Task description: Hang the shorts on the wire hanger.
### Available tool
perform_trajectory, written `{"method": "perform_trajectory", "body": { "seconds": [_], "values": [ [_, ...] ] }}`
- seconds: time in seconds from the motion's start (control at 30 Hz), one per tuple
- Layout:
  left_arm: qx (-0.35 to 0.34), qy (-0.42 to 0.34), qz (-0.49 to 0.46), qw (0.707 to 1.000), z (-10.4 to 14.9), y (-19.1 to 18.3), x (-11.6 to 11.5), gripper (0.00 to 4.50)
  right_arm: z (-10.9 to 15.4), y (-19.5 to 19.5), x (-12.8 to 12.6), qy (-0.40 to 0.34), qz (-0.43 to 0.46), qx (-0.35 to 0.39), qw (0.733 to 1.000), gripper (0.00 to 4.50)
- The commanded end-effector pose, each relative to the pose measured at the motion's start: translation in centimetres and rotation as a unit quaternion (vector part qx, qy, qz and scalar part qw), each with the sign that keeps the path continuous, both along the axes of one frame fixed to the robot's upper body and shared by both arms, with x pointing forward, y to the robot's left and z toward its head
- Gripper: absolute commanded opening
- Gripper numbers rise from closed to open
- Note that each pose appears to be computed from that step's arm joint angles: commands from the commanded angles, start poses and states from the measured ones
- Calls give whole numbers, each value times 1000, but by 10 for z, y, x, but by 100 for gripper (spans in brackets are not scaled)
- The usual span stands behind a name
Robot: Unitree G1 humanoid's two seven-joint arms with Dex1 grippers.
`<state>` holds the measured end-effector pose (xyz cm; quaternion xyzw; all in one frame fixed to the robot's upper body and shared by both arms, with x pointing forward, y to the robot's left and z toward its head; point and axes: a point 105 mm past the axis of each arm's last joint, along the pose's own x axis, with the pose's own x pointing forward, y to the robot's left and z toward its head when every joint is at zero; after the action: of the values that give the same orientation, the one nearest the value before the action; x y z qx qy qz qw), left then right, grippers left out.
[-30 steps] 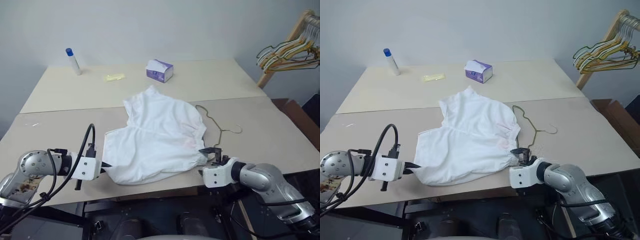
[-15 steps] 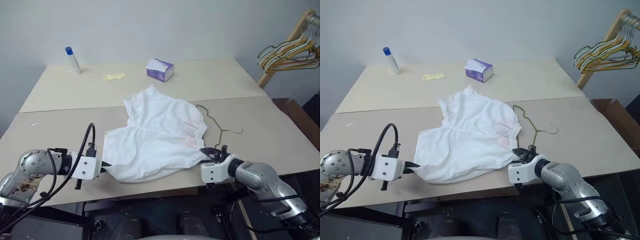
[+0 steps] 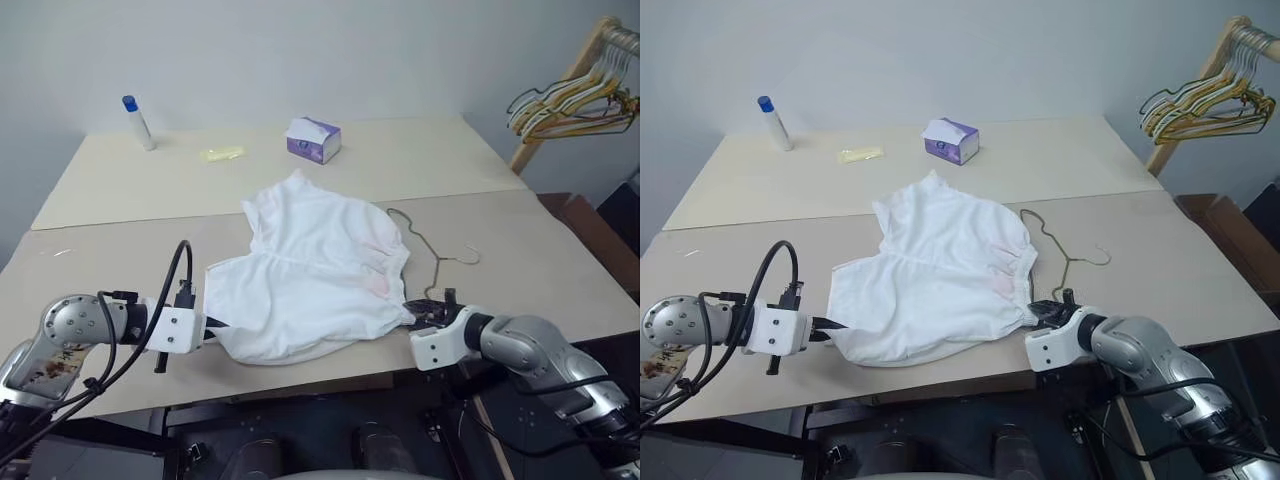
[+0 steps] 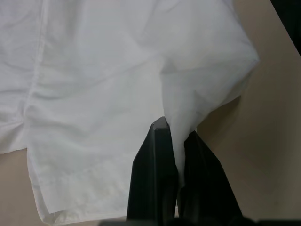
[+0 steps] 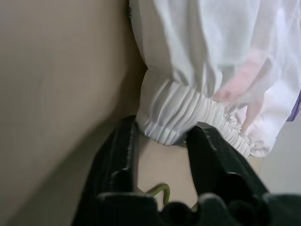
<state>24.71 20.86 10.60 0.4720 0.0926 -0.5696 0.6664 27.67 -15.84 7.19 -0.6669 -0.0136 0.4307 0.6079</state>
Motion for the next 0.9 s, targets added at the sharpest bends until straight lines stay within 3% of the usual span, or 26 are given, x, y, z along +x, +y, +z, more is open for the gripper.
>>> {"method": "perform_trajectory", "body": {
  "seconds": [0.03,0.07,0.1,0.37,0.53,0.77,0.9],
  "values": [
    [1,-16,-5,1000,7,-1,2,0,12,7,4,-21,15,16,1000,48],
    [1,-16,-4,1000,7,-1,2,0,12,8,4,-21,19,18,999,12],
    [1,-16,-4,1000,7,0,2,0,12,9,4,-22,21,19,999,2],
    [1,-17,-3,1000,8,0,3,0,14,5,3,-18,15,23,999,2],
    [15,-11,-7,1000,11,7,1,0,32,-7,2,-19,43,32,998,2],
    [4,45,-36,998,13,9,-17,0,49,-14,-30,56,125,40,990,2],
    [-6,30,-31,999,12,2,-14,0,56,-15,-20,50,101,55,992,2]
  ]
}}
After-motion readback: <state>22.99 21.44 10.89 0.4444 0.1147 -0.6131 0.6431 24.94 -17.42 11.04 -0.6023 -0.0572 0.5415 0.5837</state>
